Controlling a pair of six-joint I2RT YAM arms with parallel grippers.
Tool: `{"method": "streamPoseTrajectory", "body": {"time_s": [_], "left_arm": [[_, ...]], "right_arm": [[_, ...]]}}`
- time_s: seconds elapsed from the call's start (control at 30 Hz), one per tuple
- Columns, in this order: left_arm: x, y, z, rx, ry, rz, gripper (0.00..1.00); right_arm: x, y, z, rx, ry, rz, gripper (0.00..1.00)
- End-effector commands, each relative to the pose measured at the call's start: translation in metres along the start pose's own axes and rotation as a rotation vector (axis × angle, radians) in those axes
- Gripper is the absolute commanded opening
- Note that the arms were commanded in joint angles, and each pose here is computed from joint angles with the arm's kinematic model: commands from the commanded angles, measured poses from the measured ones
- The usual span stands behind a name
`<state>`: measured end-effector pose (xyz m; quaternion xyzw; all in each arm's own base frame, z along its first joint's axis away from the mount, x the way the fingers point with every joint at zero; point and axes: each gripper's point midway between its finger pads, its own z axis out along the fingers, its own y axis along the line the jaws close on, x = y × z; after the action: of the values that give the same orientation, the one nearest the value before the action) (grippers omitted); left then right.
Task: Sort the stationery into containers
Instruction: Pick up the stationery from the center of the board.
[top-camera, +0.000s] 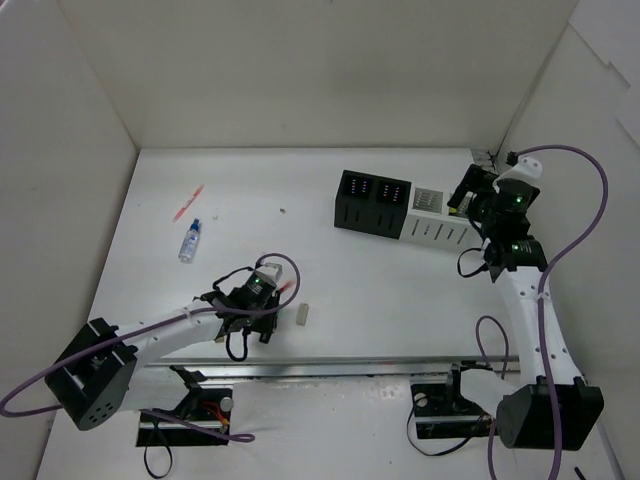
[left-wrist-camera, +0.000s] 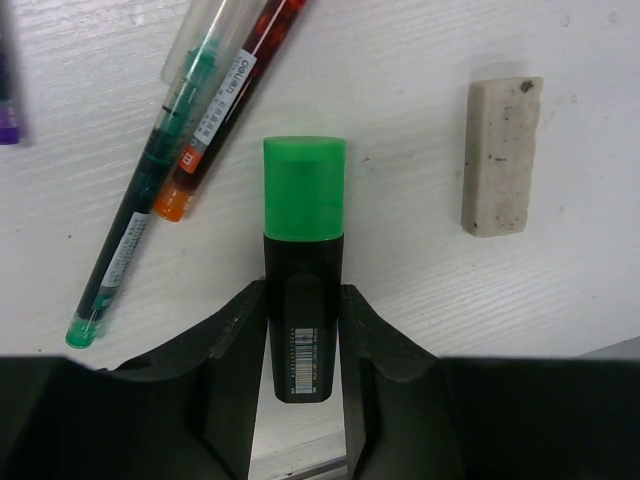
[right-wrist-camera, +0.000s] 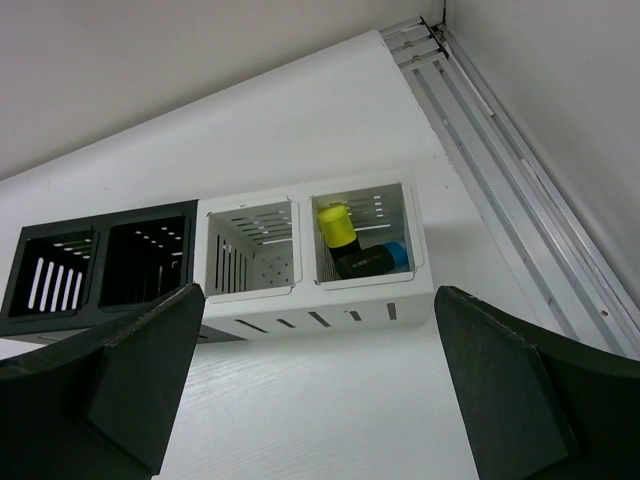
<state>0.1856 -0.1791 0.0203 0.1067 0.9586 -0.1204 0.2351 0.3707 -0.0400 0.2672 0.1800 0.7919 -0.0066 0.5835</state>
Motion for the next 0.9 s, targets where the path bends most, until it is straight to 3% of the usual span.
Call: {"method": "streamPoseTrajectory", "body": {"time_s": [0.0, 0.13, 0.2, 0.37, 0.6, 0.77, 0.87], "left_arm": [[0.023, -0.001, 0.002, -0.022, 0.095, 0.006, 0.21], [0.006, -0.004, -0.003, -0.058, 0.046, 0.032, 0.08], [-0.003, -0.011, -0.010, -0.047, 0.011, 0.056, 0.08], [-0.064, -0.030, -0.052, 0.006, -0.205, 0.120, 0.06], [-0.116, -0.053, -0.102, 0.109, -0.426, 0.229, 0.07], [-0.143, -0.064, -0.113, 0.120, -0.508, 0.271, 0.07], [-0.162, -0.073, -0.123, 0.133, -0.564, 0.282, 0.07]], "right_arm": [[-0.025, 0.004, -0.018, -0.020, -0.095, 0.040, 0.98], [-0.017, 0.021, -0.030, -0.086, -0.078, 0.024, 0.98], [-0.001, 0.048, -0.037, -0.190, -0.015, -0.010, 0.98], [0.047, 0.116, -0.056, -0.510, 0.179, -0.019, 0.98], [0.103, 0.183, -0.085, -0.753, 0.384, 0.016, 0.98], [0.104, 0.255, -0.123, -1.027, 0.351, 0.072, 0.98], [0.116, 0.279, -0.132, -1.068, 0.368, 0.097, 0.98]]}}
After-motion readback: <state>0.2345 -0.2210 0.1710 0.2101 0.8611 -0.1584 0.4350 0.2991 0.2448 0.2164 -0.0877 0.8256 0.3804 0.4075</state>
